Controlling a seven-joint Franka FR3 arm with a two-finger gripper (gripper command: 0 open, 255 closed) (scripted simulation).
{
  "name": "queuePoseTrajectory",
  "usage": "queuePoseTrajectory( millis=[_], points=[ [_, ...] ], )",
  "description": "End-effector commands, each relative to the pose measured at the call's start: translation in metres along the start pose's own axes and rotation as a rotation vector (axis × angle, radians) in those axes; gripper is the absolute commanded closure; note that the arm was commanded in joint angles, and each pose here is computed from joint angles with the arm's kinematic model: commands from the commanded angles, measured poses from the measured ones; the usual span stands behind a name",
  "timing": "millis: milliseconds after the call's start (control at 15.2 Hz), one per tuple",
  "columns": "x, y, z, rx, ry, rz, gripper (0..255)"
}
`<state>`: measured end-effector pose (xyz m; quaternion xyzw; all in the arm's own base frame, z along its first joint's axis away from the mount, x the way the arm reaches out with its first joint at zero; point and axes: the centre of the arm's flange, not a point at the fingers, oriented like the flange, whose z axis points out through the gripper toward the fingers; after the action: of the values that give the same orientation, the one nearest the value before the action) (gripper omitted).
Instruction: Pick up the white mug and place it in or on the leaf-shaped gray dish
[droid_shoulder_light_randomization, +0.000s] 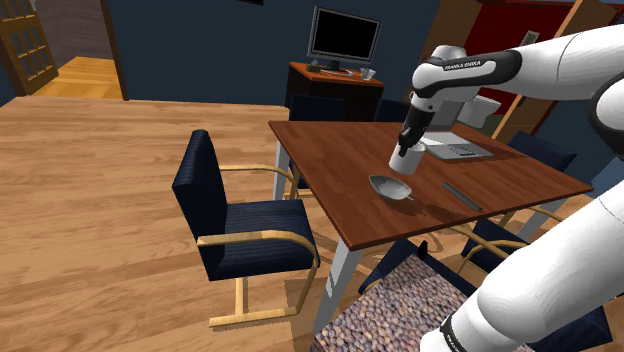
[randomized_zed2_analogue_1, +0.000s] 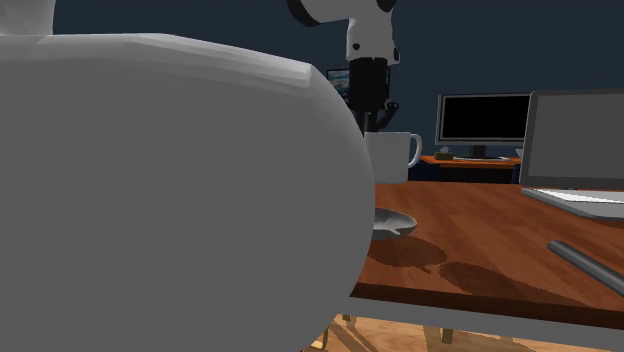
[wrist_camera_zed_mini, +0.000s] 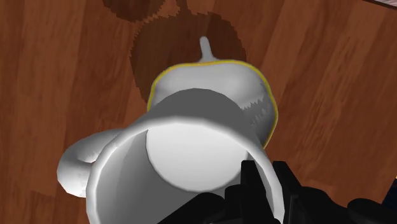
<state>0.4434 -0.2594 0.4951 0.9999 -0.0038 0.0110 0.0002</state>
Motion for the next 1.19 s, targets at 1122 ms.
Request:
queuePoseTrajectory(
  millis=[1122],
  points=[
    [-0.003, 0.0, 0.086, 0.0, 0.001, 0.0, 255]
  ],
)
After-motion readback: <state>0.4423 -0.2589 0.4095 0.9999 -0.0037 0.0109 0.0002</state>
